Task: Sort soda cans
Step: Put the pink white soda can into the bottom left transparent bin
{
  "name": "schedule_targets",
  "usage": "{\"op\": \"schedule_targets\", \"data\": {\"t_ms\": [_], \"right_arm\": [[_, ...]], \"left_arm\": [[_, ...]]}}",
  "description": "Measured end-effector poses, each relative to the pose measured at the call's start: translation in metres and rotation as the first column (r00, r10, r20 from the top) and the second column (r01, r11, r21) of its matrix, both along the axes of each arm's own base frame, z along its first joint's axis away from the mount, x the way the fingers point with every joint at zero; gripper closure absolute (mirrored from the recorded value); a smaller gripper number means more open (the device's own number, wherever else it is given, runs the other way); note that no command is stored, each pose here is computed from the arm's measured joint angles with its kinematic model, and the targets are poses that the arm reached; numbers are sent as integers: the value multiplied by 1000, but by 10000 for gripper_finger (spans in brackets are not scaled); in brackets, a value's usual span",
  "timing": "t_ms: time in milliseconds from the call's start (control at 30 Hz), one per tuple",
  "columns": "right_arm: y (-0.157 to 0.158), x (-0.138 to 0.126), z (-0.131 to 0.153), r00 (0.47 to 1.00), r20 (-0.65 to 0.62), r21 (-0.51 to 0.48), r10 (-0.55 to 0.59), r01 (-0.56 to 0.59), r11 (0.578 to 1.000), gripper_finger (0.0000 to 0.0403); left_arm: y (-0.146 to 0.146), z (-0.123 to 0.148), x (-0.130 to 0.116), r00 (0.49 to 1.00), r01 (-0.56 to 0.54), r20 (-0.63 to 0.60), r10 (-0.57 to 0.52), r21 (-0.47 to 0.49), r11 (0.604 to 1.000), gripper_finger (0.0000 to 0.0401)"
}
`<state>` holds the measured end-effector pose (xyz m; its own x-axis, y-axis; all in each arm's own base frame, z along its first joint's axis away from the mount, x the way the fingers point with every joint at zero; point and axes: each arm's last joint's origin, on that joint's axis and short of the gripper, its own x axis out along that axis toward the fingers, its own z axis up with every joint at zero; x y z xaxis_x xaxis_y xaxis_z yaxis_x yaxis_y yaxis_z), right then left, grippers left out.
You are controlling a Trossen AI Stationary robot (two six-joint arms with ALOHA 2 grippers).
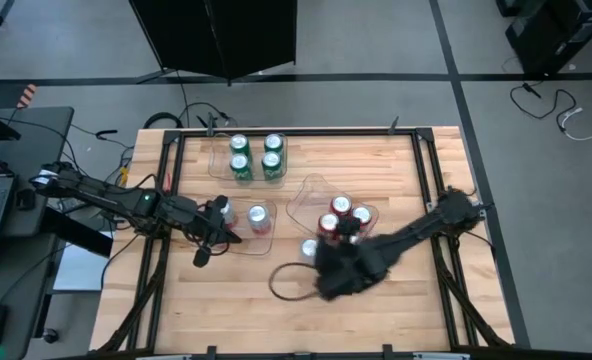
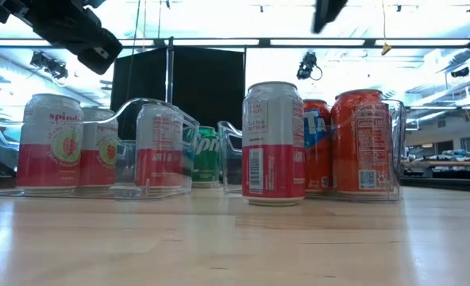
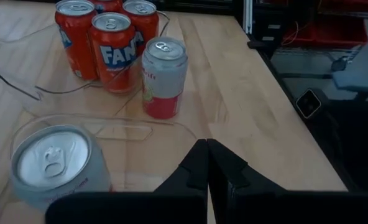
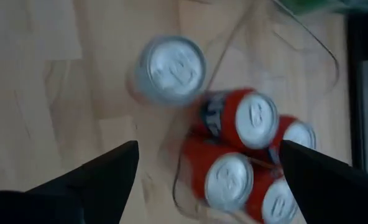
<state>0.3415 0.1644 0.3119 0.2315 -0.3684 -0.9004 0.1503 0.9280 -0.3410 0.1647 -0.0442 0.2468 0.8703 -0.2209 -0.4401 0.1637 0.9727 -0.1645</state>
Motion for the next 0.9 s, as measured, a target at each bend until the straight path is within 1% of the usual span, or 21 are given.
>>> {"op": "schedule_targets", "data": {"t_ms": [67, 133, 167, 233, 300, 367, 433, 500, 567, 600, 667, 733, 833, 867, 900], "right_arm": [[9, -18, -5, 998, 65, -2, -27, 27, 1000, 30], [18, -34, -16, 989, 143, 20, -45, 43, 999, 30], [22, -41, -23, 982, 179, 38, -54, 48, 998, 30], [29, -52, -38, 964, 252, 104, -87, 63, 993, 30], [37, -57, -57, 941, 316, 174, -119, 65, 983, 30], [45, -57, -79, 925, 361, 220, -122, 43, 974, 31], [50, -58, -96, 915, 383, 244, -127, 32, 969, 37], [51, -61, -110, 906, 401, 239, -135, 39, 970, 58], [52, -69, -122, 896, 425, 197, -131, 50, 979, 96], [52, -73, -127, 886, 445, 174, -129, 56, 983, 122], [54, -82, -137, 865, 486, 141, -128, 67, 988, 182], [53, -92, -149, 856, 501, 111, -126, 81, 991, 251], [49, -103, -168, 831, 533, 132, -157, 101, 986, 359], [48, -106, -174, 824, 545, 137, -156, 96, 986, 380], [46, -107, -179, 817, 555, 143, -158, 93, 985, 388]], "left_arm": [[-1, 0, 4, 1000, -6, 9, 6, -16, 1000, 399], [-2, 0, 8, 1000, -6, 17, 6, -34, 999, 399], [-3, 1, 12, 1000, -4, 10, 5, -34, 999, 400], [-6, 4, 19, 1000, -5, -10, 4, -29, 1000, 400], [-8, 9, 28, 999, -5, -42, 4, -21, 1000, 400], [-11, 17, 39, 998, -2, -63, 1, -9, 1000, 400], [-14, 22, 51, 995, 4, -102, -3, 12, 1000, 400], [-17, 28, 63, 992, 11, -125, -7, 29, 1000, 400], [-20, 32, 75, 988, 11, -157, -5, 38, 999, 400], [-22, 34, 82, 987, 11, -162, -4, 40, 999, 400], [-25, 35, 93, 979, 13, -203, -2, 51, 999, 401], [-28, 38, 106, 974, 10, -227, 3, 56, 998, 401], [-32, 41, 122, 963, 4, -267, 16, 74, 997, 401], [-34, 43, 128, 964, 3, -267, 18, 75, 997, 401], [-35, 43, 134, 962, 2, -273, 19, 79, 997, 401]]}}
